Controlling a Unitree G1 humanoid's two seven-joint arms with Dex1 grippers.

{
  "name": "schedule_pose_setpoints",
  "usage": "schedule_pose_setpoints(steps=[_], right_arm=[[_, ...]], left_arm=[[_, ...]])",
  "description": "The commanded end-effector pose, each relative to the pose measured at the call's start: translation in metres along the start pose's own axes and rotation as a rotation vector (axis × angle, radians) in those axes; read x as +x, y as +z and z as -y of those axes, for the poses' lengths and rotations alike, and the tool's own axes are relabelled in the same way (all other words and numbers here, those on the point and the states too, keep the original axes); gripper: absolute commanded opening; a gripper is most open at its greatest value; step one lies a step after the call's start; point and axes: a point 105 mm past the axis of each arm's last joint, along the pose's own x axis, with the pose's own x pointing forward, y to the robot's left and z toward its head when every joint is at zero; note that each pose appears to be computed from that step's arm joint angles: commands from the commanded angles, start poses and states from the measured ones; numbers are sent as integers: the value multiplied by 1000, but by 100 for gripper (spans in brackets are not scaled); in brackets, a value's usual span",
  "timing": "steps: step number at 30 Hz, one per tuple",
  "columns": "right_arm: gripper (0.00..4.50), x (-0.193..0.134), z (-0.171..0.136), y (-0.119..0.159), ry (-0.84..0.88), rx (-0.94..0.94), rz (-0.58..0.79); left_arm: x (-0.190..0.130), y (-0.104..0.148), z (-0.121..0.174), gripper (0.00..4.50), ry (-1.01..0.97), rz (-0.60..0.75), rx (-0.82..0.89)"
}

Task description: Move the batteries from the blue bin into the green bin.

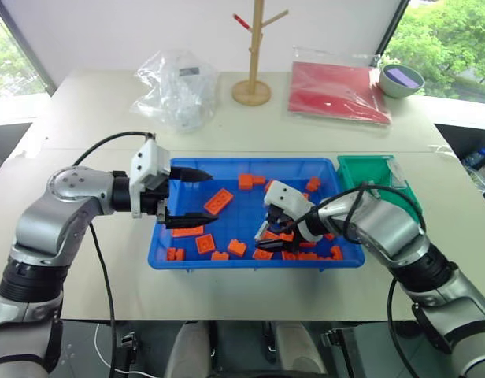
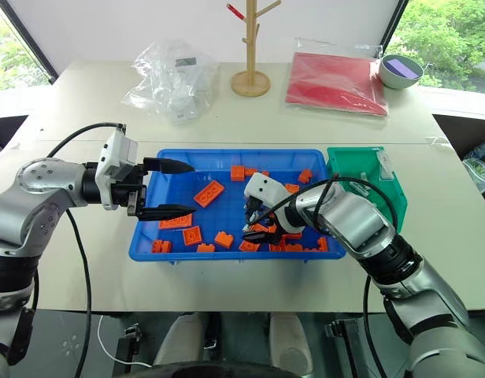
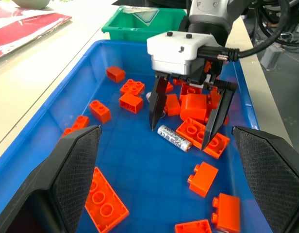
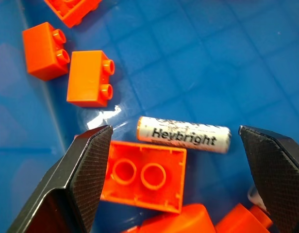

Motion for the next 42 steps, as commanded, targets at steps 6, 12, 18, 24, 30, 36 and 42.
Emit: schedule_pose_setpoints(steps=[6,12,18,24,30,36,42], right_arm=[[407,7,7,-9,-30,-72,-29],[221,1,5,1,-14,-70,14],[221,-39,24,48,-81,20,201],[221,-121,78,47,-344,135,288],[221,-191,103,-17,-577,213,155],[271,-197,106,-52,-648,237,73],[441,-190,106,-24,-627,176,160]], left_arm=[[-3,10,-2,450,5,19,49],[-5,11,-4,450,7,15,51],[-1,10,-6,450,-5,18,56],[3,11,-8,450,-18,26,64],[5,8,-12,450,-26,28,66],[9,8,-16,450,-31,37,74],[9,10,-19,450,-28,37,82]])
